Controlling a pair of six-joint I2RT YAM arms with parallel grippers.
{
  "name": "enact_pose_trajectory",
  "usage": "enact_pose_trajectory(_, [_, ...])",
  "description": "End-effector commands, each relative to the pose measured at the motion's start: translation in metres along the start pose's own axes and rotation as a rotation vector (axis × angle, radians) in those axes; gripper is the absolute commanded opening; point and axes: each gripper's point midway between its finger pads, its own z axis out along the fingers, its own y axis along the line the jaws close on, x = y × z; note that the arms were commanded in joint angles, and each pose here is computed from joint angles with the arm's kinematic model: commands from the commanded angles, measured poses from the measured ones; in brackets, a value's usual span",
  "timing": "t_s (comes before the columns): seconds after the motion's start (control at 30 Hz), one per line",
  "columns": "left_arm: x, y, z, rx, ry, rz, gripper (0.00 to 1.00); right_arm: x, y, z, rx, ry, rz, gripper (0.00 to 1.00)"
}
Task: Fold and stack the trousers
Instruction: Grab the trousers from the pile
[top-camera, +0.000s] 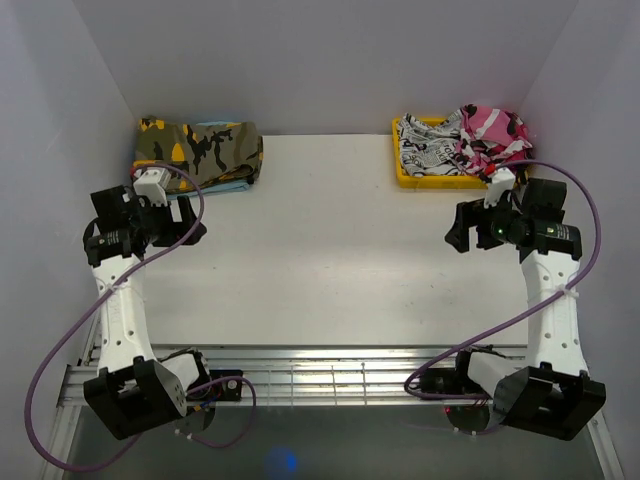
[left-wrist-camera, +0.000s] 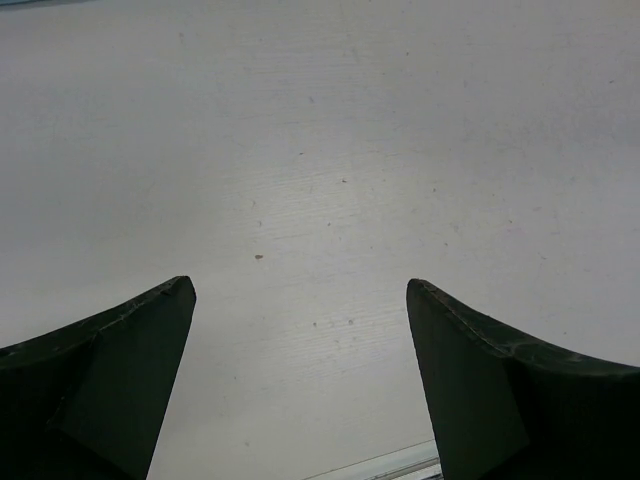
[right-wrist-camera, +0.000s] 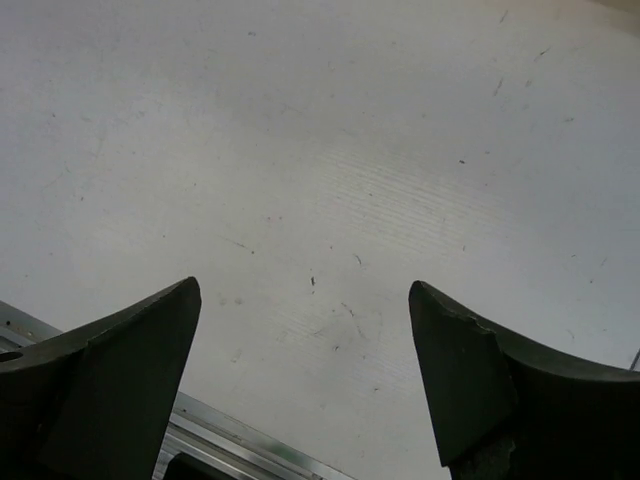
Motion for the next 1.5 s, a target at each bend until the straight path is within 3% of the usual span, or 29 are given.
enact_pose_trajectory(0.0, [-0.036, -0.009, -0.009, 0.026, -0.105, -0.031, 0.98, -0.054, -0.019, -0.009, 0.066, -0.103, -0.025, 0.90])
enact_pose_trajectory(0.07, [-0.051, -0.019, -0.011, 0.074, -0.160, -0.047, 0.98, -0.094, -0.037, -0.017, 0.139, -0.176, -0.065, 0.90])
enact_pose_trajectory(0.3, [-0.076, -0.052, -0.016, 0.283, -0.247, -0.049, 0.98, -0.186, -0.133, 0.028, 0.277, -0.196, -0.012, 0.90])
enact_pose_trajectory(0.53, [-0.064, -0.048, 0.004, 0.320, -0.219, -0.116, 0.98, -0.215, -0.230, 0.096, 0.397, -0.138, -0.056, 0.90])
enact_pose_trajectory(0.73, [-0.042, -0.040, 0.022, 0.314, -0.161, -0.150, 0.98, -0.185, -0.288, 0.145, 0.548, -0.099, -0.180, 0.90])
enact_pose_trajectory(0.9, [-0.039, -0.034, 0.026, 0.287, -0.151, -0.162, 0.98, -0.124, -0.313, 0.186, 0.585, 0.040, -0.090, 0.90])
enact_pose_trajectory(1.13, [-0.055, -0.033, 0.018, 0.256, -0.181, -0.153, 0.98, -0.087, -0.326, 0.214, 0.599, 0.112, -0.032, 0.94])
enact_pose_trajectory(1.2, [-0.058, -0.033, 0.016, 0.257, -0.181, -0.160, 0.98, -0.084, -0.326, 0.217, 0.594, 0.114, -0.022, 0.79])
enact_pose_trajectory(1.23, [-0.060, -0.034, 0.014, 0.257, -0.186, -0.158, 0.98, -0.085, -0.325, 0.218, 0.585, 0.107, -0.019, 0.60])
enact_pose_trajectory(1.3, [-0.063, -0.035, 0.013, 0.257, -0.190, -0.160, 0.98, -0.094, -0.320, 0.217, 0.562, 0.080, -0.013, 0.39])
enact_pose_trajectory(1.33, [-0.064, -0.035, 0.012, 0.256, -0.193, -0.159, 0.98, -0.104, -0.319, 0.213, 0.556, 0.058, -0.018, 0.18])
enact_pose_trajectory(1.37, [-0.066, -0.034, 0.012, 0.254, -0.196, -0.158, 0.98, -0.111, -0.316, 0.210, 0.546, 0.043, -0.020, 0.08])
enact_pose_trajectory(1.47, [-0.070, -0.034, 0.010, 0.250, -0.203, -0.162, 0.98, -0.153, -0.306, 0.189, 0.525, -0.053, -0.040, 0.08])
